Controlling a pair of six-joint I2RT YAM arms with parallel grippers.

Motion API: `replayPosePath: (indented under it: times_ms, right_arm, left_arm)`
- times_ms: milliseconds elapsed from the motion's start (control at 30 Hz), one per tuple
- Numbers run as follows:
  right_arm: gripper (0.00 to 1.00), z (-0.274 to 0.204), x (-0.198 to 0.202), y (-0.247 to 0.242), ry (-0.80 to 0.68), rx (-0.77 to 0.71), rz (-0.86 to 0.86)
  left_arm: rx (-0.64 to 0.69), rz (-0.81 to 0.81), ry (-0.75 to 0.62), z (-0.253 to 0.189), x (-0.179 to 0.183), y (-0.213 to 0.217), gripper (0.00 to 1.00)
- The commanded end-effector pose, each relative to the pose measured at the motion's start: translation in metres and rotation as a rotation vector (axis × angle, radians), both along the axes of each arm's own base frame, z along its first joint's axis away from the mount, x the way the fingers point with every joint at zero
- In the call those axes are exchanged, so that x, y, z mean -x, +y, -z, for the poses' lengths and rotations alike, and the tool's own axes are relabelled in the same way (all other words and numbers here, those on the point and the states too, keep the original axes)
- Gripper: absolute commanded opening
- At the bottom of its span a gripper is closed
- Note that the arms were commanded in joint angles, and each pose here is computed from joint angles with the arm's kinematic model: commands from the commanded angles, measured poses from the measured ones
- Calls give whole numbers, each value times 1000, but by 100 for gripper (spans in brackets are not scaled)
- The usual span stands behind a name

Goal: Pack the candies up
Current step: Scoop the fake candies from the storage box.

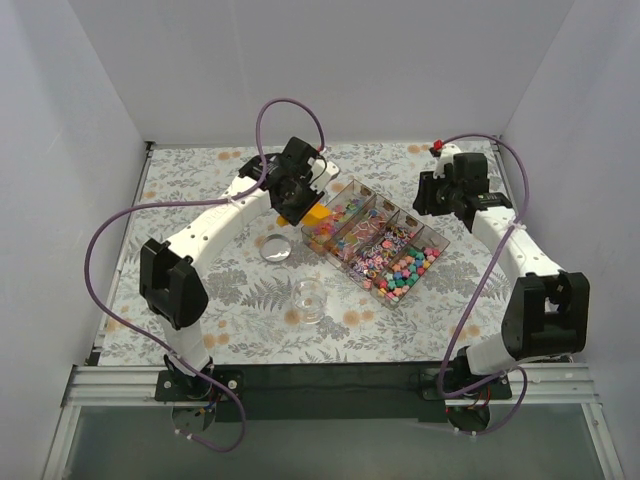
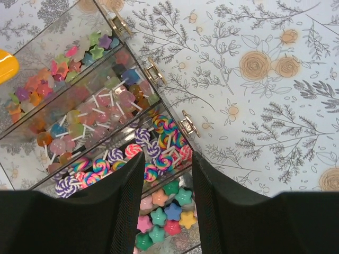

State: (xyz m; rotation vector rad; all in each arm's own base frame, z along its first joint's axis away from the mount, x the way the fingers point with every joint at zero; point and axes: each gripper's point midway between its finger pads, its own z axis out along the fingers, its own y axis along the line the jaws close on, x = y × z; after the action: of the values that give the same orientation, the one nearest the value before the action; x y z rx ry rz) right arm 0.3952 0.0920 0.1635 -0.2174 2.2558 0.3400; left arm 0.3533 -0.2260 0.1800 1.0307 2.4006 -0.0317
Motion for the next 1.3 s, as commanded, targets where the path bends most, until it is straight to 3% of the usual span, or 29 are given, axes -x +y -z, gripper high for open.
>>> replayPosePath:
  times_ms: [0, 300, 700, 933, 1100, 1267]
  right_arm:
    - [47, -10, -14, 13, -75, 17, -124]
    - [44, -44, 13, 141, -83, -359, -478]
    - [34, -16, 31, 242, 67, -519, -661]
    - [34, 10, 40, 250, 154, -529, -665]
    - [35, -8, 36, 239, 88, -502, -619]
    - [37, -22, 24, 195, 1, -406, -478]
  left_arm:
    - [-4, 35, 19, -14, 10, 2, 0]
    - [100, 101, -67, -29, 15, -8, 0]
    - [212, 161, -130, -49, 24, -18, 0]
    - [272, 167, -217, -65, 22, -21, 0]
    - [203, 131, -198, -46, 18, -11, 0]
    - [131, 109, -177, -35, 11, -4, 0]
